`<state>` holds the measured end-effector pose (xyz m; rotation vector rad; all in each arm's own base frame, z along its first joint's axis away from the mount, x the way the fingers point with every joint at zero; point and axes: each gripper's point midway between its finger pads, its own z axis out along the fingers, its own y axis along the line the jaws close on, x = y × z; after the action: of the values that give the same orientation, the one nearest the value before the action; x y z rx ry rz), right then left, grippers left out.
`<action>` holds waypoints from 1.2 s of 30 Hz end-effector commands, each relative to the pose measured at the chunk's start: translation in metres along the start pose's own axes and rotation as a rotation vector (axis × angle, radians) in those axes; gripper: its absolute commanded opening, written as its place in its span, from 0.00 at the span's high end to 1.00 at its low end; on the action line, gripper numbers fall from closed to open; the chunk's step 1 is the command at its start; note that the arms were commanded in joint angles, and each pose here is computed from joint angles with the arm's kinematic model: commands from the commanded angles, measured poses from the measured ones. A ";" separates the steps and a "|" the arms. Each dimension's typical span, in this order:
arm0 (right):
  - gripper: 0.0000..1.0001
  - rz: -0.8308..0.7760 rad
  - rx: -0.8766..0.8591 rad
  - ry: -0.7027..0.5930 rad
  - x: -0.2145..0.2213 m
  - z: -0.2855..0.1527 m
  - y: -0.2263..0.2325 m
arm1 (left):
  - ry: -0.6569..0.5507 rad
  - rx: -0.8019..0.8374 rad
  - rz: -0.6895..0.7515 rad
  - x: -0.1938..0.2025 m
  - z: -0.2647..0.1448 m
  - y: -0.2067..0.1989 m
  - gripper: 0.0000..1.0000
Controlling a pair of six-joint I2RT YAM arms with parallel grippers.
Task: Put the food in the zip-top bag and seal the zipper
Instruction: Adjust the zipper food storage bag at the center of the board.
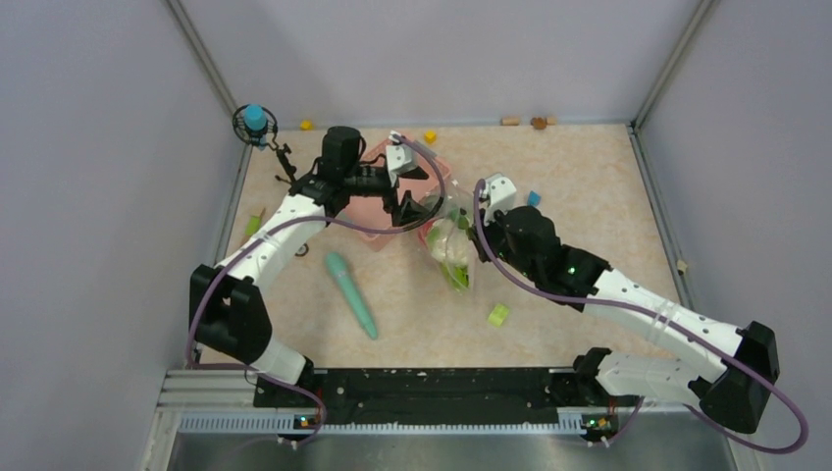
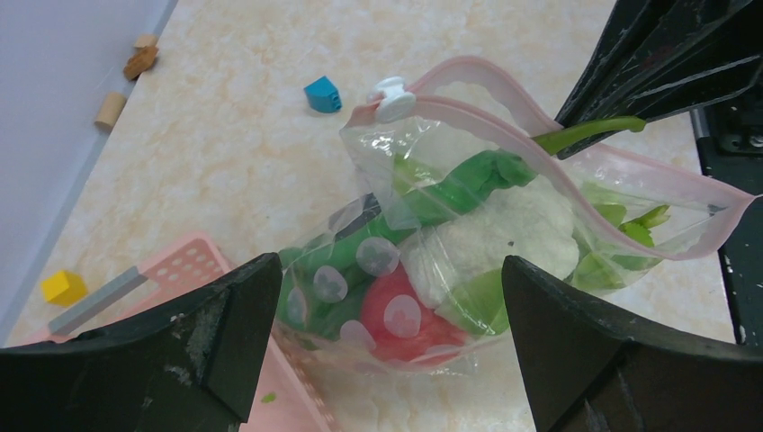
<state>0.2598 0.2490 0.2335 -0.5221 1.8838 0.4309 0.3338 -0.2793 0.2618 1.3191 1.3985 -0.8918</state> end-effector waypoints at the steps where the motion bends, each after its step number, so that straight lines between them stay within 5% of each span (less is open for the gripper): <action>1: 1.00 0.003 -0.022 -0.087 -0.037 -0.003 0.004 | -0.128 0.116 0.077 -0.030 0.008 -0.002 0.03; 14: 1.00 -0.010 -0.090 -0.062 -0.039 -0.006 0.016 | -0.222 0.245 0.099 -0.029 0.033 0.005 0.06; 23: 1.00 -0.008 -0.081 -0.071 -0.038 -0.005 0.014 | -0.174 0.304 0.118 -0.014 0.052 -0.016 0.54; 28: 1.00 -0.004 -0.048 -0.089 -0.041 -0.010 0.007 | -0.162 0.283 0.120 -0.014 0.050 -0.015 0.98; 36: 1.00 0.010 0.126 -0.158 -0.058 -0.027 -0.028 | -0.117 0.113 0.042 -0.030 0.039 0.000 1.00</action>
<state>0.2581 0.2423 0.2451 -0.5379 1.8819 0.4021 0.3333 -0.3322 0.2401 1.4379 1.2262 -1.1230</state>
